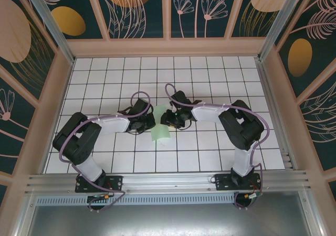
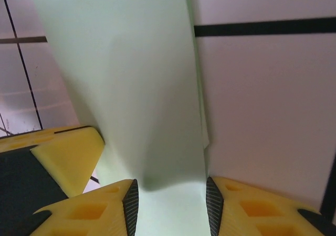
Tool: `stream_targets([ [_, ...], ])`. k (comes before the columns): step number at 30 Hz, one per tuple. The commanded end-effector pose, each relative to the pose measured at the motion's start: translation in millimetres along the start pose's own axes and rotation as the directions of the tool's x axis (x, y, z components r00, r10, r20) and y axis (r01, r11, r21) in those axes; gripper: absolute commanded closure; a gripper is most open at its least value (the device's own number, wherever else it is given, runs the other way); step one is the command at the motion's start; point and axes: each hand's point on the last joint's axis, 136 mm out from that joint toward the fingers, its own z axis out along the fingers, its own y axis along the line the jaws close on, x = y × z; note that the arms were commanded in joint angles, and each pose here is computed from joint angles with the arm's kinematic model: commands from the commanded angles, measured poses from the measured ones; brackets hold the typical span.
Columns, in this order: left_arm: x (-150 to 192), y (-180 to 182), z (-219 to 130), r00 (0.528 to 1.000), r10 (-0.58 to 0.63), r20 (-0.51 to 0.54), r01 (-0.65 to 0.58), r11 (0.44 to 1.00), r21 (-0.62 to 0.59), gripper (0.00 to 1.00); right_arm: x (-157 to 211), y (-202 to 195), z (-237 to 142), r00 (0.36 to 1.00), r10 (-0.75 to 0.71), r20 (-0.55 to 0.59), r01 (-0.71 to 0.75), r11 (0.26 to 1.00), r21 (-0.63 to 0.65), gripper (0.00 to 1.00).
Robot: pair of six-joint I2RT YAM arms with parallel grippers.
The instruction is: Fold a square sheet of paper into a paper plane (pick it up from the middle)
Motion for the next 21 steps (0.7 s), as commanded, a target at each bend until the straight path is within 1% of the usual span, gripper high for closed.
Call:
stream_targets([
  [1,33,59,14,0.995,-0.047,-0.090,0.029,0.981,-0.192,1.00,7,10,-5,1.000,-0.013,-0.026,0.012,0.999,-0.031,0.58],
  [7,33,61,14,0.995,-0.049,-0.086,0.031,0.980,-0.197,1.00,9,8,-14,1.000,0.010,-0.029,-0.012,0.998,-0.069,0.58],
  [11,34,62,14,0.995,-0.050,-0.089,0.032,0.979,-0.199,1.00,19,8,-16,0.997,0.029,-0.070,-0.036,0.993,-0.112,0.58],
  [14,34,62,14,0.995,-0.049,-0.087,0.031,0.979,-0.200,1.00,29,4,-16,0.993,0.049,-0.105,-0.061,0.991,-0.118,0.57],
  [17,34,63,15,0.995,-0.052,-0.087,0.033,0.979,-0.201,1.00,37,-2,-16,0.990,0.072,-0.124,-0.087,0.989,-0.121,0.57],
  [21,34,62,15,0.995,-0.053,-0.089,0.035,0.979,-0.199,1.00,43,2,-20,0.987,0.088,-0.135,-0.111,0.979,-0.173,0.57],
])
